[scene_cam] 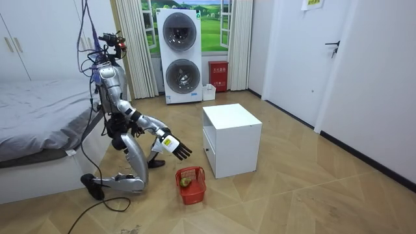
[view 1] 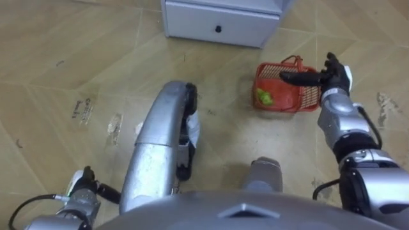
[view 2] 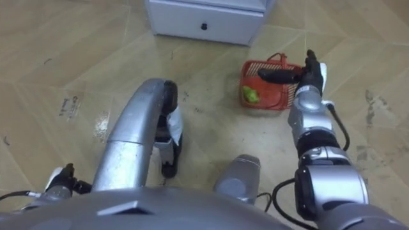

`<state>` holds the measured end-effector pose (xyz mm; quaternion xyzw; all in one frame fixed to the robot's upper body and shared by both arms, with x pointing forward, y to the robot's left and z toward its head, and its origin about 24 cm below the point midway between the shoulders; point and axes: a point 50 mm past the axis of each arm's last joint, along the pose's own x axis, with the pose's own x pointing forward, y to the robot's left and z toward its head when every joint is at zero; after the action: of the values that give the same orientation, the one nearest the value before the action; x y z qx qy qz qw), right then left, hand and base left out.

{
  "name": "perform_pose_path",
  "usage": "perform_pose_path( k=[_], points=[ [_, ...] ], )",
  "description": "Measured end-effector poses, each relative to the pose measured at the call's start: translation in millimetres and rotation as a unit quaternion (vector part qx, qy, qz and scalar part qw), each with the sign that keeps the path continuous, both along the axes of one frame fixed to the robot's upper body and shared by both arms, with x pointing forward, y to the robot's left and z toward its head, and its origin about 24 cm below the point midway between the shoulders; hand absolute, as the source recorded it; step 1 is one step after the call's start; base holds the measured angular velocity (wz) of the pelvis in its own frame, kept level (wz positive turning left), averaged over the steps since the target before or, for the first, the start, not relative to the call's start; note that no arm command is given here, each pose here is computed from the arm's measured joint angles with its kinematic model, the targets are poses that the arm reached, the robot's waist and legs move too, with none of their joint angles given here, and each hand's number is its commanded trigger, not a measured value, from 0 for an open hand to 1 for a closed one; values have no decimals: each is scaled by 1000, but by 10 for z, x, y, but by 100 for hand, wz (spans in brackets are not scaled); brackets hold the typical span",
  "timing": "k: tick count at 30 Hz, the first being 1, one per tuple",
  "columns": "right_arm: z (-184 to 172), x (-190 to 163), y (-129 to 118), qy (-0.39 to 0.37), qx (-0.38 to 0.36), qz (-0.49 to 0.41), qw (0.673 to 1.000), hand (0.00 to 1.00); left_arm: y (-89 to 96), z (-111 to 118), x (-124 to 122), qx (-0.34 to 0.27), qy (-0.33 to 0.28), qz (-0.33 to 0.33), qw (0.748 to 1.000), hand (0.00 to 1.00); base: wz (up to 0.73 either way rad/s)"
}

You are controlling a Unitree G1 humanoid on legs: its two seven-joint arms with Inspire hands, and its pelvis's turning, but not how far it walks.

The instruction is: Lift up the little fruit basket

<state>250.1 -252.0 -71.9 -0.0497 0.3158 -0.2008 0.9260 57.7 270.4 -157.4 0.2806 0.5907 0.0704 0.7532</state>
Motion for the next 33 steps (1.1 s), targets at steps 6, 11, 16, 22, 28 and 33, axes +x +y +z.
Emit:
perform_pose_path(
  k=[6,11,16,22,28,33],
  points=[
    [19,11,-30,-1,-7,1,1000,0,-6,-28,-203,-11,34,1,999,0,2],
    [120,81,-140,-7,-35,14,999,0,-121,-68,-217,-38,46,-8,998,0,-13],
    [106,43,-215,9,-53,22,998,0,-137,-73,-204,-52,53,-24,997,0,-5],
    [64,-34,-329,30,-40,19,999,0,-138,-82,-308,-69,71,-26,995,0,0],
    [-11,-131,-391,56,-26,13,998,0,-118,-76,-346,-67,73,-30,995,0,1],
    [-64,-207,-444,82,-33,11,996,0,-150,-83,-335,-71,79,-55,993,0,0]
  ],
)
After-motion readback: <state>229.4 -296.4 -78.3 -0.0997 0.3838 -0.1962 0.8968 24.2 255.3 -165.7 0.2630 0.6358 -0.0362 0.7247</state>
